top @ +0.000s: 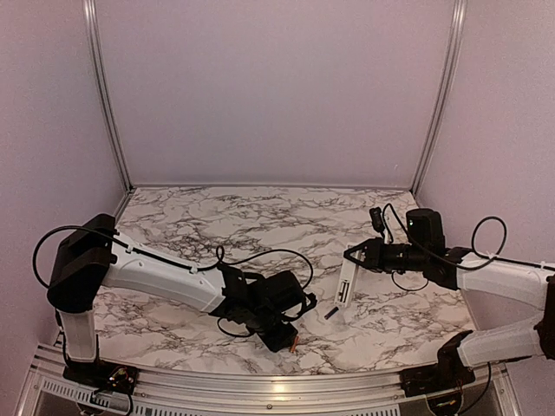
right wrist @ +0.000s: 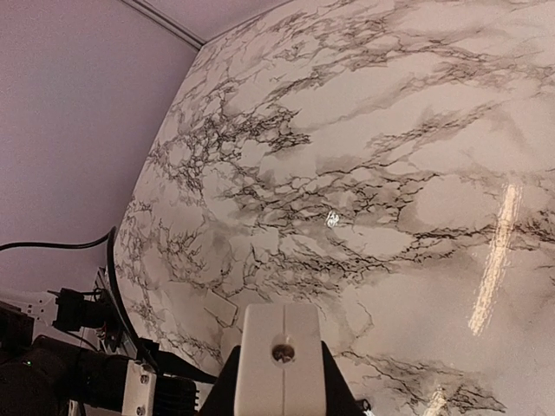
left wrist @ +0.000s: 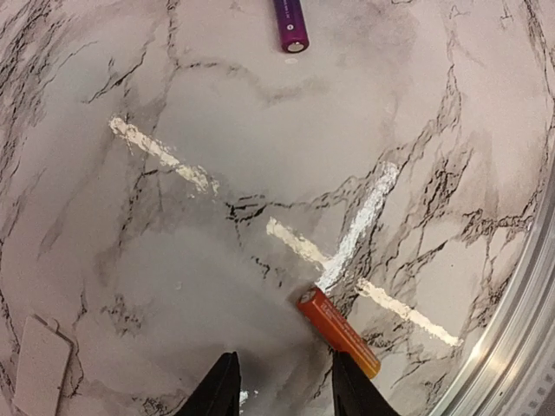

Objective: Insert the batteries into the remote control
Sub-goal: Pick up the battery from the center of the board.

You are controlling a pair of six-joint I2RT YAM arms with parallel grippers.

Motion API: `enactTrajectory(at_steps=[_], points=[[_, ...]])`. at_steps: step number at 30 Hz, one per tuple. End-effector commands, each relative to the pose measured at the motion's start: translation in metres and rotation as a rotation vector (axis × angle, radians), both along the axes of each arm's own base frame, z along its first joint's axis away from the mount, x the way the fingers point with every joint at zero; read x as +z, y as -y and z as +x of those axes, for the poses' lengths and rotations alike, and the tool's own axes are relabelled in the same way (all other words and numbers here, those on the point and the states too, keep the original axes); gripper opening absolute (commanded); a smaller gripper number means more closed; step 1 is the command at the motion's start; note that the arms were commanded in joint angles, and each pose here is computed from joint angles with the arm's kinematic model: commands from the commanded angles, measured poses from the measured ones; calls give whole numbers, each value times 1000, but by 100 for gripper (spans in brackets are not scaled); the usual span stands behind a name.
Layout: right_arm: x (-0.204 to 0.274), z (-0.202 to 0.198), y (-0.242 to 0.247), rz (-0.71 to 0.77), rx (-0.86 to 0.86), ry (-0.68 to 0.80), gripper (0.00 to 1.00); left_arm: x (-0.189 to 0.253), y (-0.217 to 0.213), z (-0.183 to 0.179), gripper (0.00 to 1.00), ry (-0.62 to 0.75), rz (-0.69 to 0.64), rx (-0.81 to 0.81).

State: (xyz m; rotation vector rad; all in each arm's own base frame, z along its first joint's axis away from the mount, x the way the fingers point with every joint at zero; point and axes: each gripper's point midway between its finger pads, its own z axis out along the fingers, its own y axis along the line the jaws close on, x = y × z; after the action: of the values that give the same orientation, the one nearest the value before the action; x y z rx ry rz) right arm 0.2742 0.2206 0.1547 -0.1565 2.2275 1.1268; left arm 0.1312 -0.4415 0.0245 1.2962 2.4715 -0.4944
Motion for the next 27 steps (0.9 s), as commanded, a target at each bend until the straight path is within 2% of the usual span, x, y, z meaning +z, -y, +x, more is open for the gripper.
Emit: enactTrajectory(at_steps=[1,7,18,23,27], points=[[5,-1,2,-3,9,18,0,-1,-1,1,38,-5,58,11],[3,-1,3,-6,8,15,0,4,8,-1,38,-17,43,5],[-2,4,32,-45,-72,1,0,14,53,-20,57,-6,-13,-44],[2,3,40,-49,-87,8,0,3,70,-24,58,-1,-1,-52],[4,3,43,-49,-93,12,0,-14,77,-22,54,25,50,-49]])
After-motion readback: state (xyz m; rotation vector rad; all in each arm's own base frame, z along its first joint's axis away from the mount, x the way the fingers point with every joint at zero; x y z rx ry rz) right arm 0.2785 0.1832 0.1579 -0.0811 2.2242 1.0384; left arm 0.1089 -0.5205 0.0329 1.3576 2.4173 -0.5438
